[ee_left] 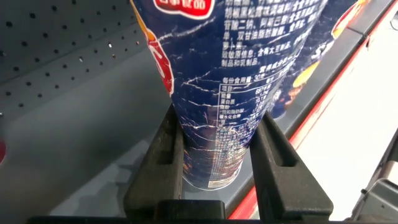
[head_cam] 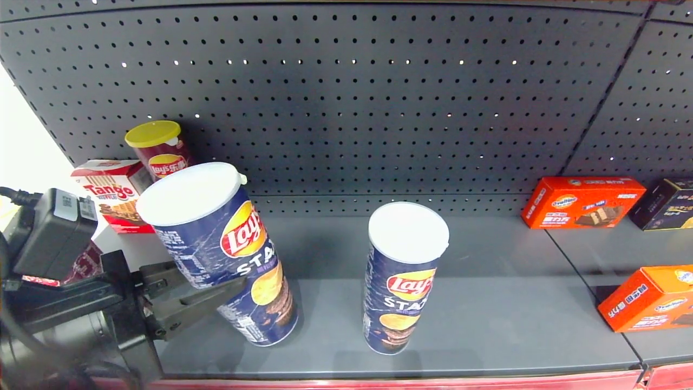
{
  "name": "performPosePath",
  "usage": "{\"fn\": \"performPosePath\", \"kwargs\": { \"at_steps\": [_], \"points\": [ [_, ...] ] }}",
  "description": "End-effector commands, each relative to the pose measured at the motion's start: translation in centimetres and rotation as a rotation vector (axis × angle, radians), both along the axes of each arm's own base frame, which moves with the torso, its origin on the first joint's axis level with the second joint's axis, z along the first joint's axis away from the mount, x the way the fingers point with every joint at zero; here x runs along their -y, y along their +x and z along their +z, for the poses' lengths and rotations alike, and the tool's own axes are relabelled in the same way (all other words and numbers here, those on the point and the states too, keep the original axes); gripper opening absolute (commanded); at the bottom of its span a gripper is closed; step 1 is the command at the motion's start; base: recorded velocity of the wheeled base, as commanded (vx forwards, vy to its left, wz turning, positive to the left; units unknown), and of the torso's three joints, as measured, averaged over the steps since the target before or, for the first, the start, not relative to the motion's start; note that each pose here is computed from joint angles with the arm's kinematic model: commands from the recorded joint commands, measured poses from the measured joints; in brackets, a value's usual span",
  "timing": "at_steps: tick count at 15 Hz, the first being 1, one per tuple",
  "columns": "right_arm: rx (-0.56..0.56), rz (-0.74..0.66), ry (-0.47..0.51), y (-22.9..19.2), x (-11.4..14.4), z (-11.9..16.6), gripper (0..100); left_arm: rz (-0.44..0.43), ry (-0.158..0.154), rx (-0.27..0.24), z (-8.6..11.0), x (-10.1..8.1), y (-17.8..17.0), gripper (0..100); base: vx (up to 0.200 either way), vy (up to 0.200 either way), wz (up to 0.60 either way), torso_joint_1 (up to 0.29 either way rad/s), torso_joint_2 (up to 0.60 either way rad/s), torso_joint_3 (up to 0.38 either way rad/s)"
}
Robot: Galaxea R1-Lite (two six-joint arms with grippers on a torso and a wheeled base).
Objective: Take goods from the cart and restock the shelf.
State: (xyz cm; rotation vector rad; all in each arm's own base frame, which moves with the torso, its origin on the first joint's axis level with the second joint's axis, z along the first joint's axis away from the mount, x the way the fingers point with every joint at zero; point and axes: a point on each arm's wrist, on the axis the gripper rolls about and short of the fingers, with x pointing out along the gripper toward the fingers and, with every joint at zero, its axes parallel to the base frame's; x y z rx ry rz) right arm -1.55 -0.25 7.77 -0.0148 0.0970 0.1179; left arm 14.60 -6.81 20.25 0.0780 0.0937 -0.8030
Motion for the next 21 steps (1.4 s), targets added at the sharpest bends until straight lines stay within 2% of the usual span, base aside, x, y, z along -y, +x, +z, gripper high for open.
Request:
{"fn": "performPosePath", "kwargs": {
  "at_steps": [1,2,4,7,10,13,15,19,21],
  "points": [
    [0.009,-0.156,0.0,-0.1,-0.2,0.0,100,0.0,-0.001,-0.001,0.4,0.3,0.8,0,0.0,0.0,0.0,0.0,0.0,0.0],
    [0.032,-0.167,0.004,-0.3,-0.3,-0.1,100,-0.001,-0.003,0.001,0.9,0.6,1.5,0,0.0,0.0,0.0,0.0,0.0,0.0],
    [0.094,-0.133,0.009,-0.7,-0.2,-0.2,100,-0.001,-0.022,0.04,2.8,1.3,3.4,0,0.0,0.0,0.0,0.0,0.0,0.0],
    [0.094,-0.133,0.009,-0.7,-0.2,-0.2,100,-0.009,-0.016,0.034,4.4,2.4,5.6,0,0.0,0.0,0.0,0.0,0.0,0.0],
    [0.094,-0.133,0.009,-0.7,-0.2,-0.2,100,-0.008,-0.025,0.063,5.5,2.9,6.8,0,0.0,0.0,0.0,0.0,0.0,0.0],
    [0.094,-0.133,0.009,-0.7,-0.2,-0.2,100,0.006,-0.012,0.09,5.8,2.9,7.8,0,0.0,0.0,0.0,0.0,0.0,0.0],
    [0.094,-0.133,0.009,-0.7,-0.2,-0.2,100,-0.048,-0.01,0.095,5.8,4.2,7.5,0,0.0,0.0,0.0,0.0,0.0,0.0],
    [0.094,-0.133,0.009,-0.7,-0.2,-0.2,100,-0.079,0.015,0.038,4.2,5.5,8.6,0,0.0,0.0,0.0,0.0,0.0,0.0],
    [0.094,-0.133,0.009,-0.7,-0.2,-0.2,100,-0.087,0.043,-0.001,2.8,6.0,9.4,0,0.0,0.0,0.0,0.0,0.0,0.0]
  ]
}}
